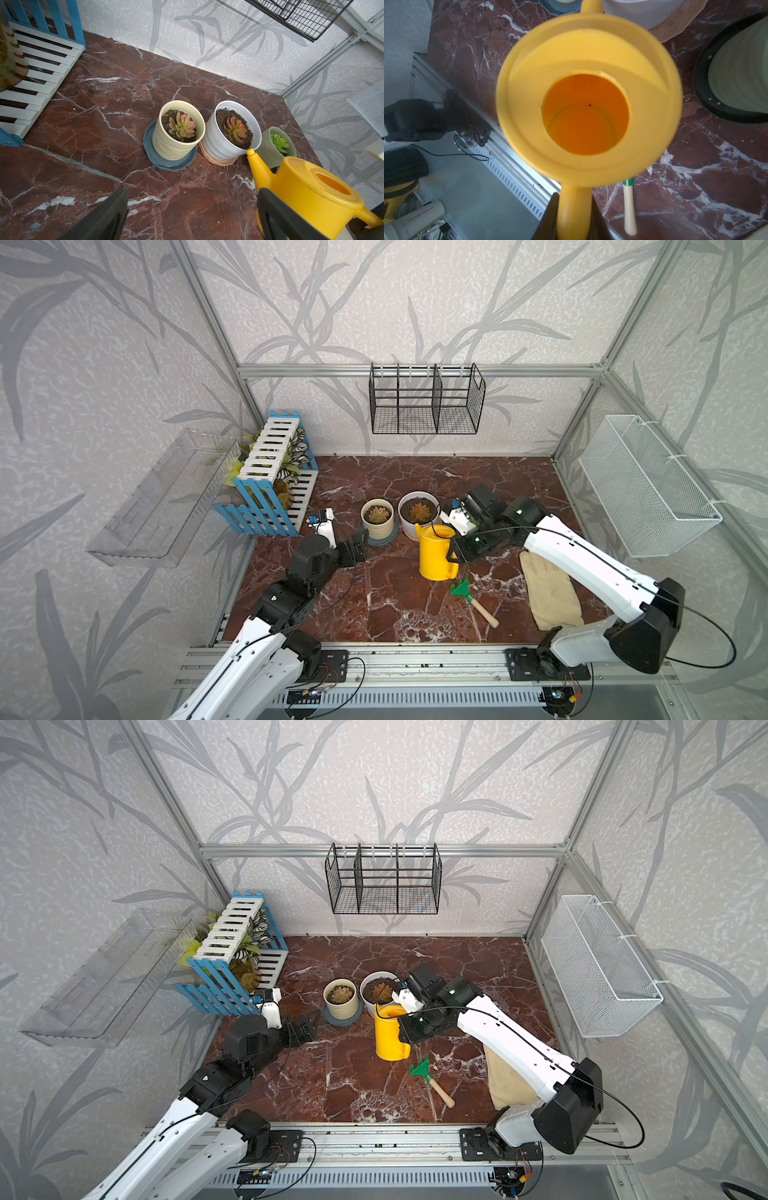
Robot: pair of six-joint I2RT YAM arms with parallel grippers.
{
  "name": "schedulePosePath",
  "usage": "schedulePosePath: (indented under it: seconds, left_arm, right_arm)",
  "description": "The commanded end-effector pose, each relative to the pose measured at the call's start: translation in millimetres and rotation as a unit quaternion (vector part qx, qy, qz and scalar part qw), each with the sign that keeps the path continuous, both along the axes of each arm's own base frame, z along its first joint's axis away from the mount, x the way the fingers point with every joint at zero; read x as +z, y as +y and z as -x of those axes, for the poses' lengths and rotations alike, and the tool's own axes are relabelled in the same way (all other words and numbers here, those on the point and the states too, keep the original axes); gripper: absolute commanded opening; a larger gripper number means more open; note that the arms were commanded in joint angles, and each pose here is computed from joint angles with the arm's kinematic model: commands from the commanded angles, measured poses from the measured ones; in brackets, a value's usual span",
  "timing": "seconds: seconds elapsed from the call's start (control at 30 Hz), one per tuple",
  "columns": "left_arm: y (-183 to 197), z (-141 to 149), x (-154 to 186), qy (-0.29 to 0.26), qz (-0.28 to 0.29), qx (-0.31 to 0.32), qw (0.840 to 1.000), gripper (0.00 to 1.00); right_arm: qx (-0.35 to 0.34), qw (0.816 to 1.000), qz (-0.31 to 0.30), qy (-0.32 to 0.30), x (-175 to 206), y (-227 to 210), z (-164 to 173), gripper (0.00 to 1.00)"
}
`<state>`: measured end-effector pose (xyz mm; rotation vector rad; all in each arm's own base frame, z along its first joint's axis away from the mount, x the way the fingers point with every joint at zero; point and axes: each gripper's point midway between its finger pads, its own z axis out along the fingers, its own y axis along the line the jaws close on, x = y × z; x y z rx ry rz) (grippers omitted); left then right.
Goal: Water the succulent around the soil edge
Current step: Water the soil of the potted plant with water.
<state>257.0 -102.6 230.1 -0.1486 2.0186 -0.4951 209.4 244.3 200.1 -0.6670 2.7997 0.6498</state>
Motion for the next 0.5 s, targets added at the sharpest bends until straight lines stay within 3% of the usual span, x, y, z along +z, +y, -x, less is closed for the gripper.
schedulePosePath:
  seconds: [0.0,0.47]
  left_arm:
    - [-0.2,-1.1,-3.3,-0.001,-0.004,-0.003,1.000,1.00]
    - [-0.9,-0.7,-2.1,-0.003,-0.002,-0.005,1.000,1.00]
  right_arm:
    - [-0.003,1.000,-0.010,-0.027,11.2,-1.1,-5.9,0.00]
    - [-0.053,0.998,0.004,-0.033,12.9,-35.2,-12.8,0.00]
